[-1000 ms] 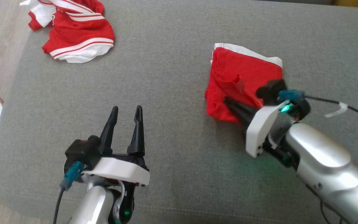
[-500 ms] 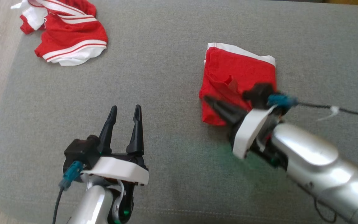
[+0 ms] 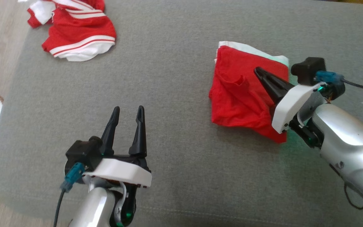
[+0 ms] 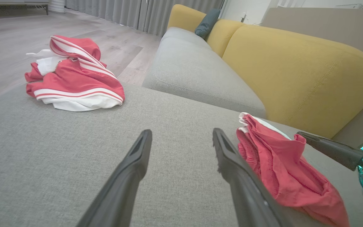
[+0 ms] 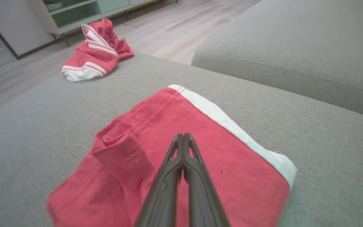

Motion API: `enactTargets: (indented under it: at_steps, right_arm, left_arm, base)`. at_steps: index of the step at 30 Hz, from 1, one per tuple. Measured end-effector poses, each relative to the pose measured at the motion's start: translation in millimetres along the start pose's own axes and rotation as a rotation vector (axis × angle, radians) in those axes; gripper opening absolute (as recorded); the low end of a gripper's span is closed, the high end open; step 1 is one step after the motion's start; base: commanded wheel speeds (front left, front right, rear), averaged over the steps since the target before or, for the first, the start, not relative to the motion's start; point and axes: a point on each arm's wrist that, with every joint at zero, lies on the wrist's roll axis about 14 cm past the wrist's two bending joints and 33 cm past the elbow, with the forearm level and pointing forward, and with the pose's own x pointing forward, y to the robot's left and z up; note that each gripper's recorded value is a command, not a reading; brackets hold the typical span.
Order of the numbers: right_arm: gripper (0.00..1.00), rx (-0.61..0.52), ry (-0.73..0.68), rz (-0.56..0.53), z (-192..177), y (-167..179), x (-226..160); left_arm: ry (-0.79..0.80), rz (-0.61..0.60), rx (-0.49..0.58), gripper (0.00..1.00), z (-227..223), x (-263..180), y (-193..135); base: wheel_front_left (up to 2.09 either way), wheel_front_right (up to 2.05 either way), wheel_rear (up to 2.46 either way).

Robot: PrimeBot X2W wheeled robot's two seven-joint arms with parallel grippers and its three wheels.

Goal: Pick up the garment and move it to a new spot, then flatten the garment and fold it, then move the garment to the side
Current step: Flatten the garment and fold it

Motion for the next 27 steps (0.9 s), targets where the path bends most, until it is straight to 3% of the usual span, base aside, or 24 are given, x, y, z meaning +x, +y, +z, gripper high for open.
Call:
enactTargets:
  at_steps: [10, 21, 27]
  right_arm:
    - [0.0, -0.127, 0.18, 0.093, -37.0, 14.1, 11.4]
    - [0.0, -0.131, 0.148, 0.253, -19.9, 54.4, -0.6]
    - [0.0, -0.154, 0.192, 0.284, -26.6, 65.0, -6.5]
  left_arm:
    - [-0.005, 0.041, 0.003, 1.0, 2.6, 0.6, 13.7]
    - [0.001, 0.026, -0.001, 1.0, -0.1, 3.4, 8.9]
    - [0.004, 0.016, -0.003, 1.0, -1.2, 4.3, 5.7]
  base:
    - [0.0, 0.0, 0.0]
    - [0.0, 0.0, 0.0]
    - [0.0, 0.0, 0.0]
